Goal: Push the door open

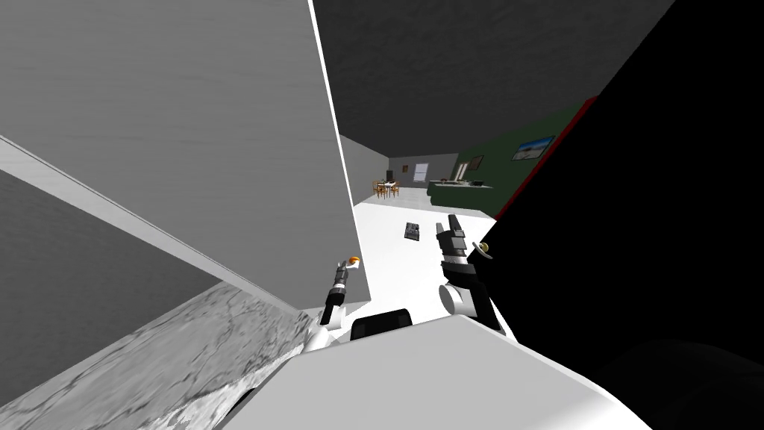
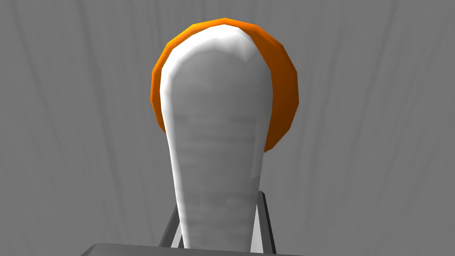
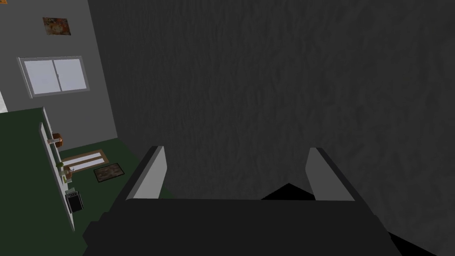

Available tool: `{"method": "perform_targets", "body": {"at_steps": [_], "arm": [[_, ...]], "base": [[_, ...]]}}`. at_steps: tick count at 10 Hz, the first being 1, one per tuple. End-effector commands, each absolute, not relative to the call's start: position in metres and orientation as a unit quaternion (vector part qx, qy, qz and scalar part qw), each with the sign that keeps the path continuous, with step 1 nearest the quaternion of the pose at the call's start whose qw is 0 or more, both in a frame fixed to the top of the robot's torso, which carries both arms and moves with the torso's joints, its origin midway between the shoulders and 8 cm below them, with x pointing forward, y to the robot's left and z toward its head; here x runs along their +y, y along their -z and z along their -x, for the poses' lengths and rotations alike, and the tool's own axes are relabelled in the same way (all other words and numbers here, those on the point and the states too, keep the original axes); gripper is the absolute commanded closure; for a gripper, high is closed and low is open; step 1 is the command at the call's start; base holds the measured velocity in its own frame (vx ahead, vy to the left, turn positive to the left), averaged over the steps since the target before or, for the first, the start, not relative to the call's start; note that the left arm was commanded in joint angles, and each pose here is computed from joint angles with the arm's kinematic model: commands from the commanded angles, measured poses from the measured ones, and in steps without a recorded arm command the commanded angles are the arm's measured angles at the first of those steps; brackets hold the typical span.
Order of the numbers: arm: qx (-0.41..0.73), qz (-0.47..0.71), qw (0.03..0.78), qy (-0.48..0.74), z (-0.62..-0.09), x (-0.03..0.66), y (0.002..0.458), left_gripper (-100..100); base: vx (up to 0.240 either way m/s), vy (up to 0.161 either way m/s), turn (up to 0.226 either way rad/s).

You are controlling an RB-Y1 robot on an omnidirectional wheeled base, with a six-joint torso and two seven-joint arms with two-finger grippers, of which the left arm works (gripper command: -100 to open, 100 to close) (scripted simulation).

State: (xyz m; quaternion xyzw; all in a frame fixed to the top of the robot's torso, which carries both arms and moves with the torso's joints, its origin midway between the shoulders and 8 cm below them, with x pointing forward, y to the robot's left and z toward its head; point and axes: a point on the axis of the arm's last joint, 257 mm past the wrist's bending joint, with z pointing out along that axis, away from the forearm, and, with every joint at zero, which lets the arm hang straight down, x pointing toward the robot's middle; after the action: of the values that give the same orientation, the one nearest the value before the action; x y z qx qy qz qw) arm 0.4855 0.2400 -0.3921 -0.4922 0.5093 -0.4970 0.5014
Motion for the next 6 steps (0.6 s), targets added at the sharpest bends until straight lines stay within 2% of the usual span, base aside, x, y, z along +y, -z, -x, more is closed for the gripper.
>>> {"method": "perform_targets", "body": {"at_steps": [1, 3, 4, 6], "arm": [[0.502, 0.497, 0.503, 0.498, -0.488, 0.239, 0.391, 100], [0.495, 0.505, 0.505, 0.495, -0.487, 0.242, 0.391, 100], [0.497, 0.506, 0.508, 0.489, -0.485, 0.251, 0.393, 100], [0.491, 0.510, 0.518, 0.480, -0.485, 0.269, 0.392, 100]], "base": [[0.146, -0.103, 0.057], [0.144, -0.099, 0.058], [0.057, -0.026, 0.044], [0.144, -0.027, 0.039]]}}
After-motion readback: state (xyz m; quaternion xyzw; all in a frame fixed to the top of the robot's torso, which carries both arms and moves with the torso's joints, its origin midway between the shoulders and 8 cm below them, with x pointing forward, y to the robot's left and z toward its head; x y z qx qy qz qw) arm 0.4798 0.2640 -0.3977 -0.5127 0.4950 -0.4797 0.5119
